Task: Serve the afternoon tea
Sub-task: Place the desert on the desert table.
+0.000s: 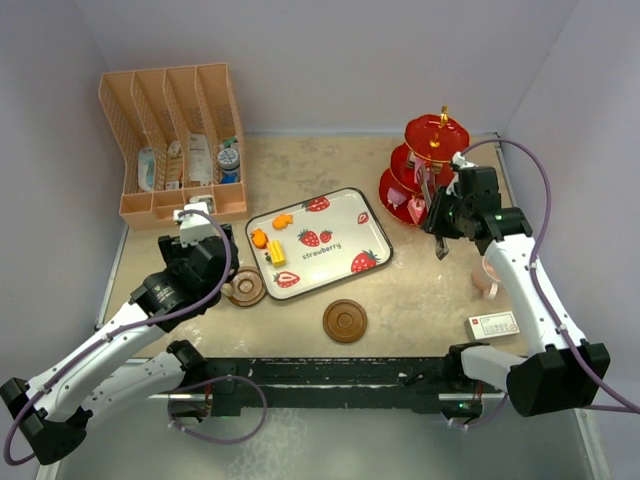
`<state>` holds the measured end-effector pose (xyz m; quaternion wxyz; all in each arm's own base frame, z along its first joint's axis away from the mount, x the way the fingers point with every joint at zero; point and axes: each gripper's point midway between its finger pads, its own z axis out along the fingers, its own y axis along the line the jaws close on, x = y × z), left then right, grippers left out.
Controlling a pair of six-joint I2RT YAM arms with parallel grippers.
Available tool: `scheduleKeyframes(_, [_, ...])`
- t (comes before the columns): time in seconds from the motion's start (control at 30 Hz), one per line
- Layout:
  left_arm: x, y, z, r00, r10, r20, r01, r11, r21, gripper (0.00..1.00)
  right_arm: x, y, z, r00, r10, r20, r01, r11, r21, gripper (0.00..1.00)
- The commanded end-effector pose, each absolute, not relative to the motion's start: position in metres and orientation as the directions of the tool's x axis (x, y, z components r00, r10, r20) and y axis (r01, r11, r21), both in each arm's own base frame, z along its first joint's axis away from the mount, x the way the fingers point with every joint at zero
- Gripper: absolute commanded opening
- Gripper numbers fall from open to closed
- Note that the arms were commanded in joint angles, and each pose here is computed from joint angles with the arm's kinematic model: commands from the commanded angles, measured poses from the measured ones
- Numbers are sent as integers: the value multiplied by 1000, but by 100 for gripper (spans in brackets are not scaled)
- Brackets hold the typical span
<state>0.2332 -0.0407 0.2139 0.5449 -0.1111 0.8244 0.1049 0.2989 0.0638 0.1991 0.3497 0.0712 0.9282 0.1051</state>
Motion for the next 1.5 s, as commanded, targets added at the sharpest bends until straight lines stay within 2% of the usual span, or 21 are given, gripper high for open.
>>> scheduleKeyframes(0.0, [237, -42, 227, -348, -96, -933, -305, 952, 16, 88, 300, 65, 216, -718, 194, -669, 26, 967, 253, 31])
scheduleKeyframes(0.37, [236, -42, 228, -346, -97, -933, -304, 952, 14, 87, 295, 65, 192, -755, 180, -630, 30, 970, 240, 33])
scheduleKeyframes(0.9, [236, -42, 227, -348, -97, -932, -305, 952, 15, 88, 300, 65, 188, -758, 179, -627, 34, 971, 236, 39])
scheduleKeyframes(1.47, [237, -42, 227, -346, -97, -933, -305, 952, 14, 88, 297, 59, 218, -713, 188, -676, 40, 973, 229, 43])
